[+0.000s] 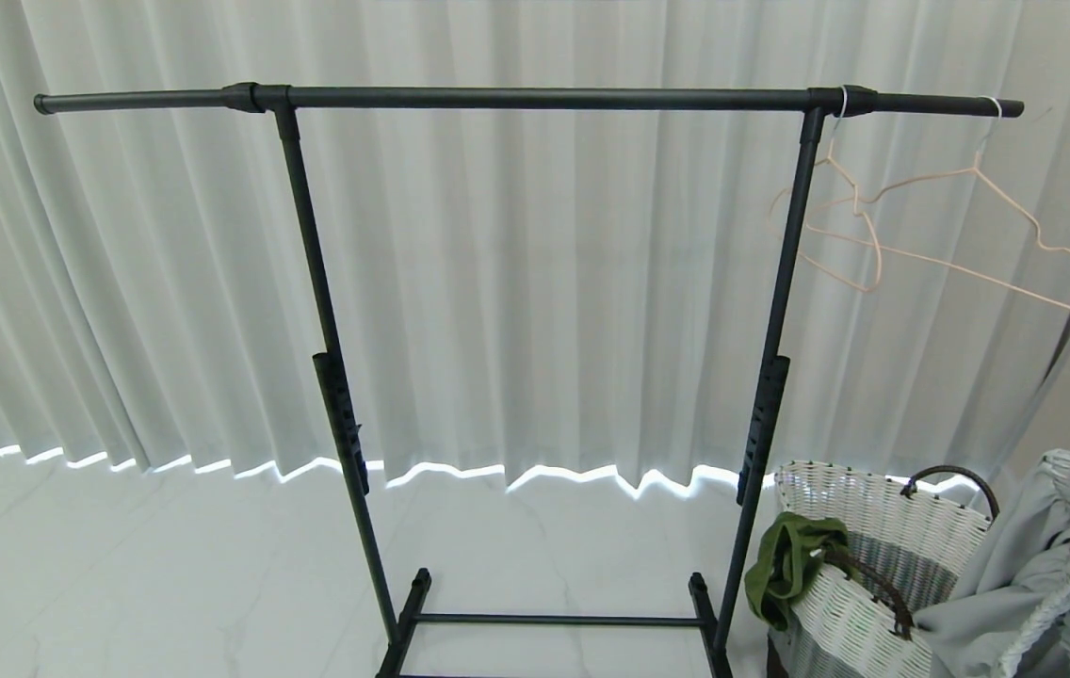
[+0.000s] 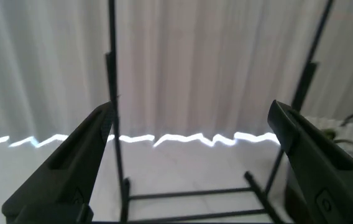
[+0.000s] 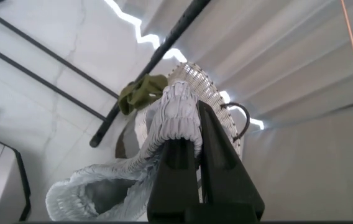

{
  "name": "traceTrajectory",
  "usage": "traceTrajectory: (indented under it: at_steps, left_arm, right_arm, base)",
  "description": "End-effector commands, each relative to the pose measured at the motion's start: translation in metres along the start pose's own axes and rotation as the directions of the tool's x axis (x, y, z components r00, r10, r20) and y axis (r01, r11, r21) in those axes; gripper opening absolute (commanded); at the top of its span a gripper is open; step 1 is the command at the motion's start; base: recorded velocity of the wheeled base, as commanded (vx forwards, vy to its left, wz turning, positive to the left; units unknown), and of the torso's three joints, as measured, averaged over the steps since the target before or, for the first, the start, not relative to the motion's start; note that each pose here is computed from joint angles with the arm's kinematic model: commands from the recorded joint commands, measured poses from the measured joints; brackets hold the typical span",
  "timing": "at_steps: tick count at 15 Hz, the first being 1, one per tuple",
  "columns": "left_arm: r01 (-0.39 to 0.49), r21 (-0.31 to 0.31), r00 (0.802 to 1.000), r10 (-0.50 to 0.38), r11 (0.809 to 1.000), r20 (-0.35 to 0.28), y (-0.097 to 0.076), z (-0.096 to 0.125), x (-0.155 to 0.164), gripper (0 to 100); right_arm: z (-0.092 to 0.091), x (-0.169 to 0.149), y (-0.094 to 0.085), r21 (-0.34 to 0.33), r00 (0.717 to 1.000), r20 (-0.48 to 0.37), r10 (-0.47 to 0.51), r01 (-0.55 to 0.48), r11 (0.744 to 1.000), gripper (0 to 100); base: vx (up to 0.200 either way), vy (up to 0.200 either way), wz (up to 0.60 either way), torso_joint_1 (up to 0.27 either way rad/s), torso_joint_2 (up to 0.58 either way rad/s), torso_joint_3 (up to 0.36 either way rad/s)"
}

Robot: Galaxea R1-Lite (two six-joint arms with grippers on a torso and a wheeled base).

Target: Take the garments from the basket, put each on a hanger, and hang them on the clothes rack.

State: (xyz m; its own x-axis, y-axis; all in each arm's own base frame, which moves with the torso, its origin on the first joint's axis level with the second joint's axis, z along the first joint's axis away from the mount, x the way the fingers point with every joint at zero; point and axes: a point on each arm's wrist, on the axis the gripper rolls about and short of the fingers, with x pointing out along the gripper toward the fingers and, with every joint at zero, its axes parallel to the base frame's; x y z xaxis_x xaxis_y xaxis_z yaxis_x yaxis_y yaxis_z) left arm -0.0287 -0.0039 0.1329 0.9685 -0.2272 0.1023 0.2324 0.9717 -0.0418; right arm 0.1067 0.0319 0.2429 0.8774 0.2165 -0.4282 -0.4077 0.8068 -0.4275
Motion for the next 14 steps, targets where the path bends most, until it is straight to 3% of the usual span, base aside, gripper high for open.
traceTrajectory:
  at_steps: [1, 3, 4, 6, 9, 12, 13, 14]
  left_arm:
    - [0.117, 0.023, 0.992, -0.116, 0.993, -0.048, 0.001, 0.067, 0.032, 100]
    - [0.145, 0.107, 0.988, -0.137, 0.984, -0.077, 0.002, 0.077, 0.045, 100]
    - [0.194, 0.180, 0.979, -0.177, 0.964, -0.104, 0.002, 0.075, 0.050, 100]
    - [0.356, 0.155, 0.931, -0.335, 0.922, -0.145, 0.000, 0.074, 0.058, 100]
    - [0.449, 0.104, 0.878, -0.418, 0.887, -0.232, -0.004, 0.086, 0.095, 100]
    - [0.452, 0.042, 0.845, -0.413, 0.891, -0.340, -0.010, 0.098, 0.158, 100]
    - [0.458, 0.012, 0.827, -0.420, 0.889, -0.374, -0.015, 0.097, 0.176, 100]
    - [0.437, -0.019, 0.810, -0.402, 0.899, -0.426, -0.024, 0.090, 0.195, 100]
  right_arm:
    - [0.004, -0.001, 0.002, -0.012, 1.000, 0.023, 0.017, -0.017, 1.000, 0]
    - [0.008, -0.003, 0.001, -0.015, 0.998, 0.046, 0.032, -0.032, 0.999, 0]
    - [0.013, -0.005, -0.001, -0.016, 0.996, 0.078, 0.053, -0.051, 0.999, 0]
    - [0.022, -0.010, -0.004, -0.010, 0.987, 0.136, 0.088, -0.088, 0.996, 0]
    - [0.038, -0.015, -0.009, -0.007, 0.973, 0.203, 0.114, -0.115, 0.993, 0]
    - [0.057, -0.014, -0.013, 0.053, 0.959, 0.249, 0.136, -0.154, 0.987, 0]
    - [0.062, -0.012, -0.013, 0.066, 0.956, 0.256, 0.144, -0.166, 0.984, 0]
    - [0.068, -0.008, -0.013, 0.081, 0.953, 0.262, 0.155, -0.182, 0.980, 0]
  base:
    - [0.000, 0.000, 0.00, 0.000, 0.00, 0.000]
    - [0.000, 0.000, 0.00, 0.000, 0.00, 0.000]
    - [0.000, 0.000, 0.00, 0.000, 0.00, 0.000]
    - [0.000, 0.000, 0.00, 0.000, 0.00, 0.000]
    - [0.000, 0.000, 0.00, 0.000, 0.00, 0.000]
    - [0.000, 0.000, 0.00, 0.000, 0.00, 0.000]
    - [0.000, 0.000, 0.00, 0.000, 0.00, 0.000]
    - [0.000, 0.000, 0.00, 0.000, 0.00, 0.000]
